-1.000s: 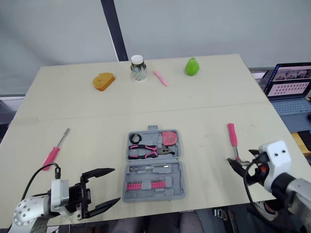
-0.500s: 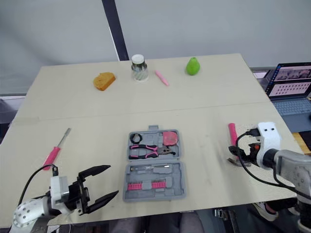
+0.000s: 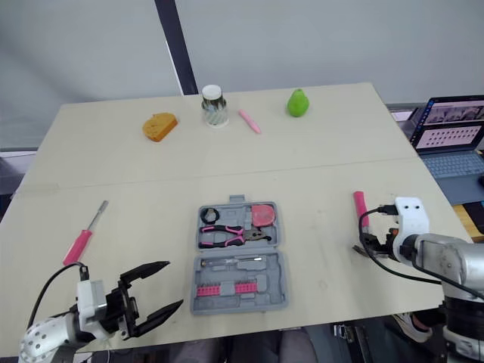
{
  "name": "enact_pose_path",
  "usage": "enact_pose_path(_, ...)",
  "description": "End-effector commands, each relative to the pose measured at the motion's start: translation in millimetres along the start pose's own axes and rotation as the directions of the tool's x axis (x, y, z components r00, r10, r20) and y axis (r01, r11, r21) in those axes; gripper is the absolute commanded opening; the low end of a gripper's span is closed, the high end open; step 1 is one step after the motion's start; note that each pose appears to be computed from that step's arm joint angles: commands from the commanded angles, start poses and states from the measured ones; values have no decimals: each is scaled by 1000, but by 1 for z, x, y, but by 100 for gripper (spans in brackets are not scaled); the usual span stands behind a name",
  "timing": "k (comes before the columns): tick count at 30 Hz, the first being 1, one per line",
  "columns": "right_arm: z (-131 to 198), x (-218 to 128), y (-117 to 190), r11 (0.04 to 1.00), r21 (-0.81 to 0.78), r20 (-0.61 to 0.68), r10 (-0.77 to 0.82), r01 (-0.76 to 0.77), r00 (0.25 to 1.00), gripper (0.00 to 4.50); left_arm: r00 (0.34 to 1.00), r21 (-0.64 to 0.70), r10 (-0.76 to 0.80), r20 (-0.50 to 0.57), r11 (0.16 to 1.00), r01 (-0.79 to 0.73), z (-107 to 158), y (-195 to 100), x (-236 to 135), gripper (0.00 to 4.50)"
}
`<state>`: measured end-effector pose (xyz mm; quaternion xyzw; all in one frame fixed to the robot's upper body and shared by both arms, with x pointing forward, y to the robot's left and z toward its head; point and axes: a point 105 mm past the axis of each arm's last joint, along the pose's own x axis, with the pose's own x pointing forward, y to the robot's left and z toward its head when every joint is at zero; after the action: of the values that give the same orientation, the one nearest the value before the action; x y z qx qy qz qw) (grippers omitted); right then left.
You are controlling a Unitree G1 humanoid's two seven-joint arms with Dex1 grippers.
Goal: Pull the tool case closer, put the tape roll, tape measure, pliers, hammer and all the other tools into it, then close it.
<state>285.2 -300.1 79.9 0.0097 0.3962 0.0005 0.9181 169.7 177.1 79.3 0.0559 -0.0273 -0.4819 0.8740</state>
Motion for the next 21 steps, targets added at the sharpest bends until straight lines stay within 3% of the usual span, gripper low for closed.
enact_pose_path(1, 4, -2, -6, 999, 0, 12, -40, 40, 999, 450, 1000, 30, -1, 13, 1000, 0, 6, -3, 1, 442)
enact_pose_path(21, -5, 11, -10, 996, 39, -34, -73, 74, 997, 450, 1000, 34, 17, 10, 999, -17, 8, -4, 4, 442)
